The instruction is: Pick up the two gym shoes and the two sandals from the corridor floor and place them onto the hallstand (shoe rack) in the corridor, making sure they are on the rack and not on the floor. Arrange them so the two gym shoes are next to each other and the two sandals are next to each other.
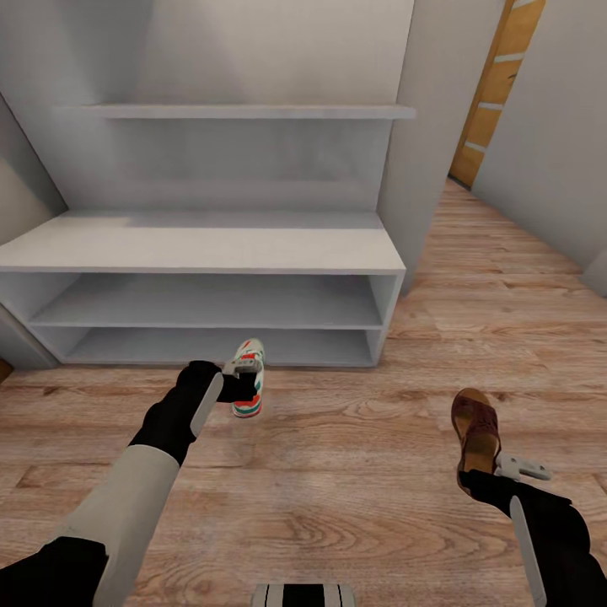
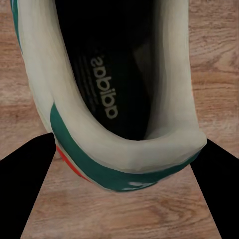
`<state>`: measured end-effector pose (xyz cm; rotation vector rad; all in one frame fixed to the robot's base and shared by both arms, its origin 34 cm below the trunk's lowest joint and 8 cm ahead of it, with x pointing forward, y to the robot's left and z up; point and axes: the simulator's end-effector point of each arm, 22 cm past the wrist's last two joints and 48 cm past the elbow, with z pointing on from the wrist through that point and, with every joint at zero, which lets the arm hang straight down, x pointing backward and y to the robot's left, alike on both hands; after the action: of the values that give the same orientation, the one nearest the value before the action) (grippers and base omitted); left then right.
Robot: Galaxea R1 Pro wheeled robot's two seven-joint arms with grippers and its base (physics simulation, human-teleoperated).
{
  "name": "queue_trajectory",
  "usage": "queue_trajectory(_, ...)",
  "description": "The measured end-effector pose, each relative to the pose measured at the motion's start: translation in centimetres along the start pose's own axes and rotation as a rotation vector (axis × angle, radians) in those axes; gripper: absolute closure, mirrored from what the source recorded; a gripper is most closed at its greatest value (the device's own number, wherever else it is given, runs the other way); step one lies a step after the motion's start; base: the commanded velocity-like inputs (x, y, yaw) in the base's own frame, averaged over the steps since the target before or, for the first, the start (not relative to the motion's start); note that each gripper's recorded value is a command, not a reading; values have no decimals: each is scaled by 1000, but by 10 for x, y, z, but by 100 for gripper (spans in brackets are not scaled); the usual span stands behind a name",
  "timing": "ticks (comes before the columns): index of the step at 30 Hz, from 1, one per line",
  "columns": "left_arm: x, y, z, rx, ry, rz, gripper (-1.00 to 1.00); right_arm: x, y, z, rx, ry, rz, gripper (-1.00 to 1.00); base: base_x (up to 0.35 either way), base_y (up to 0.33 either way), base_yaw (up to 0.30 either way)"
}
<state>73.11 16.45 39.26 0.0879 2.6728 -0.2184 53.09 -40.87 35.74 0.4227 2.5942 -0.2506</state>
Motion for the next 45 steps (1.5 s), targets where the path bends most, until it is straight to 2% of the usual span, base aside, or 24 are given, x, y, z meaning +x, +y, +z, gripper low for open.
queue_trajectory(6, -42, -5, -15, -1, -63, 20, 100, -1, 0, 0, 1, -2, 0, 100, 0, 0, 0)
queue_trajectory(19, -101, -6, -41, -7, -148, 35, 100, -1, -1, 0, 1, -1, 0, 100, 0, 0, 0)
queue_trajectory(21, -107, -4, -42, -11, -142, 34, 100, 0, -1, 0, 1, -1, 0, 100, 0, 0, 0)
queue_trajectory(26, -113, 7, -29, -35, -87, 24, 100, 0, -1, 0, 2, -1, 0, 100, 0, 0, 0)
queue_trajectory(32, -112, 12, -20, -40, -67, 11, 100, -1, -1, 0, 3, -1, 0, 100, 0, 0, 0)
queue_trajectory(39, -112, 12, -18, -41, -65, 12, 100, -1, -1, 0, 3, -1, 0, 100, 0, 0, 0)
queue_trajectory(41, -117, 12, -19, -42, -84, 14, 100, -1, -1, 0, 3, -1, 0, 100, 0, 0, 0)
queue_trajectory(45, -139, 12, -21, -44, -187, 18, 100, -1, -1, 0, 3, -1, 0, 100, 0, 0, 0)
